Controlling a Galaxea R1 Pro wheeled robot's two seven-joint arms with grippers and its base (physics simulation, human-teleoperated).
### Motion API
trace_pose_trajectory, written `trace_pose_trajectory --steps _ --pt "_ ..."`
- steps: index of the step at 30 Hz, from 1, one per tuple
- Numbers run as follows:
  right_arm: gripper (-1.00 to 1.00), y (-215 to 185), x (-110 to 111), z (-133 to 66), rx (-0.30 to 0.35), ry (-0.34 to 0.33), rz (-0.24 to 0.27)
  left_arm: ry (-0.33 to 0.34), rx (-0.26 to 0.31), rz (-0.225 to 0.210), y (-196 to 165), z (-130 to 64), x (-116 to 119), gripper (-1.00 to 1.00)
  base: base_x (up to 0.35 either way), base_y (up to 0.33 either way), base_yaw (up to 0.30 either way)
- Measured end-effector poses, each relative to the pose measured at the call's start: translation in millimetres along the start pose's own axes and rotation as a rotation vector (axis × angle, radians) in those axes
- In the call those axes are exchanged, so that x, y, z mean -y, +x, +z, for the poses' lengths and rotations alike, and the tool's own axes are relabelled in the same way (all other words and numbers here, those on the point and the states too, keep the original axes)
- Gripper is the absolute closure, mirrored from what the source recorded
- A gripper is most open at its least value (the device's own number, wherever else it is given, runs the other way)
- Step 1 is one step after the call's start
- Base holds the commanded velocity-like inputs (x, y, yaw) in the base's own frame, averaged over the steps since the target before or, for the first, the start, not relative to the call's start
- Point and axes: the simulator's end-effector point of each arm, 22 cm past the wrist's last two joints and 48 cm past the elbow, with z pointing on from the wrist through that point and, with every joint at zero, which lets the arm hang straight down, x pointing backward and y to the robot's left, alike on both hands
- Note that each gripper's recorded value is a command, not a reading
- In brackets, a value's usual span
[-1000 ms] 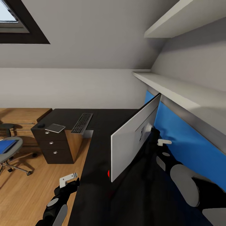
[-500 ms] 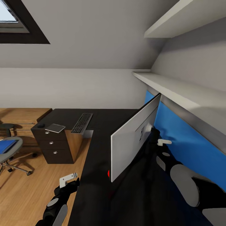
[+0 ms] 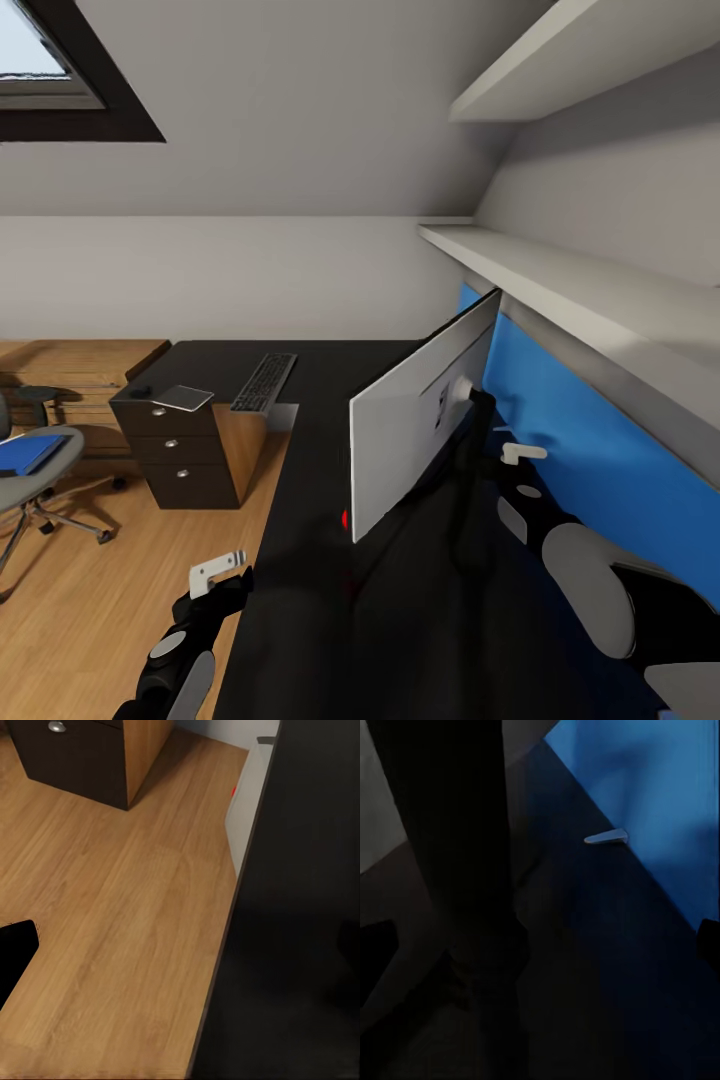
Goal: In the bedroom, organize the workspace by keeping the computer under the desk, ensuring the monitor is on the desk, placing the keyboard on the desk next to the monitor, placing the mouse on the desk next to the keyboard, moving the folder from the swivel chair onto the desk next to the mouse, stacking the notebook on top of the folder with the pen on top of the notebook, and positioning the swivel chair next to the desk.
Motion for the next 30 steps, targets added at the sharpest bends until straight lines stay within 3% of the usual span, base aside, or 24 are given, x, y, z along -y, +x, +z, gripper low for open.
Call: trace_pose_trajectory --steps 21,30 --pt "-1.00 -0.1 -0.7 0.0 0.000 -0.001 0.000 0.000 0.000 0.000 0.0 0.0 0.0 -1.00 -0.334 0.004 0.000" --pt "-1.00 0.1 -2.5 -0.3 0.000 -0.005 0.000 0.000 0.001 -0.001 -0.5 -0.2 0.1 -1.00 -0.295 0.163 0.000"
